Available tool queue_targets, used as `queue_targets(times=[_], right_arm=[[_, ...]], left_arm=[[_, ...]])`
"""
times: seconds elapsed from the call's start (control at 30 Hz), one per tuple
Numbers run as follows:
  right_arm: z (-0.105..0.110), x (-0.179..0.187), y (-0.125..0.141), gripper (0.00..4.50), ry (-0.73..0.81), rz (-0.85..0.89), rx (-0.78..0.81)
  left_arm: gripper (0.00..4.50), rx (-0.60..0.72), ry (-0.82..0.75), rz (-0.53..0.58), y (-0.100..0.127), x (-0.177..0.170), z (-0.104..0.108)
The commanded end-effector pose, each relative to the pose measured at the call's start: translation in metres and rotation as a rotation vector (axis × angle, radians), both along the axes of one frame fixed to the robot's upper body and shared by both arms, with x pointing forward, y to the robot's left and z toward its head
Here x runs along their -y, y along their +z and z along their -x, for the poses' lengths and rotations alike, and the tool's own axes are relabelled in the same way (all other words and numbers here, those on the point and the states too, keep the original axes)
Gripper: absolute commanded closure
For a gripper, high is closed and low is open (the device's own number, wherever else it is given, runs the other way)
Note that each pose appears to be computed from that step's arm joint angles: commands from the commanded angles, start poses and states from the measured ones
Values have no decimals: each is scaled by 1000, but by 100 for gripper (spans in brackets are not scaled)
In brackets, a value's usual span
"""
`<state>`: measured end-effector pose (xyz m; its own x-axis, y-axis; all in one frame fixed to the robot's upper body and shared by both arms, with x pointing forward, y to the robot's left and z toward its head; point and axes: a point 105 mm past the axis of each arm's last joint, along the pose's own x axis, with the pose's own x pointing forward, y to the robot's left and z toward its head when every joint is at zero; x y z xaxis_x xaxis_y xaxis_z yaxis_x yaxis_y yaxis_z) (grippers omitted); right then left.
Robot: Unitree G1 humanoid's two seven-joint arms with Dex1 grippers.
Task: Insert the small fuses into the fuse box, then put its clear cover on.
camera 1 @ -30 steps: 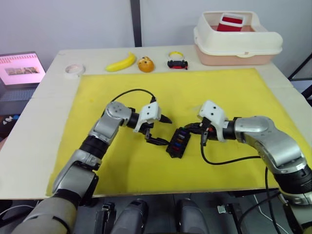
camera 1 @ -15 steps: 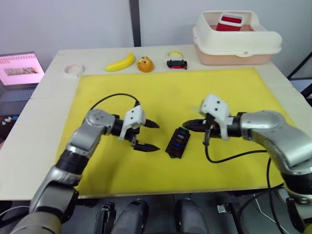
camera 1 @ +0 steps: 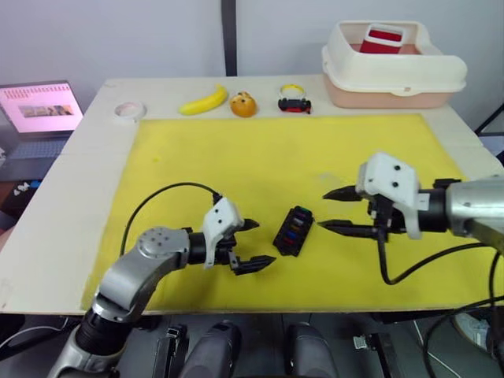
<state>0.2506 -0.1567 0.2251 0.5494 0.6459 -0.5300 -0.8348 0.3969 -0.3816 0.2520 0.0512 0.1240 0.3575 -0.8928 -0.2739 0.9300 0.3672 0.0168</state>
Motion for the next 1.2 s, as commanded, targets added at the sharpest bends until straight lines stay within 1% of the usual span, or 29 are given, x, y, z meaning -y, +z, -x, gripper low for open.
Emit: queue_targets(times=[0.03,0.17,0.3,0.37,0.57,0.73,0.83,0.9,1.0,1.07,1.1,1.13,1.2], right_arm=[[-23,27,1,7,-156,13,60],[-43,39,-12,7,-253,-12,47],[-66,48,-22,7,-370,-55,1],[-74,49,-26,7,-408,-76,-34],[-88,49,-45,7,-481,-111,-153],[-102,44,-59,7,-513,-152,-214],[-113,42,-66,7,-550,-175,-247],[-116,44,-71,7,-567,-153,-259],[-115,46,-75,92,-569,-122,-274],[-113,45,-76,185,-559,-106,-270],[-113,43,-74,244,-550,-107,-262],[-113,42,-71,281,-540,-108,-252],[-110,38,-61,280,-505,-97,-214]], left_arm=[[0,54,26,32,19,-6,3],[0,71,-49,44,39,-22,7],[0,84,-124,24,52,-29,9],[0,86,-155,18,56,-29,11],[0,105,-222,-20,57,-31,16],[0,136,-224,-46,58,-33,8],[0,143,-224,-43,59,-31,4],[0,144,-227,-43,58,-30,3],[0,135,-242,-50,54,-29,6],[0,127,-244,-52,51,-28,7],[0,122,-244,-52,49,-28,8],[0,118,-246,-53,47,-26,9],[0,99,-238,-46,43,-22,12]])
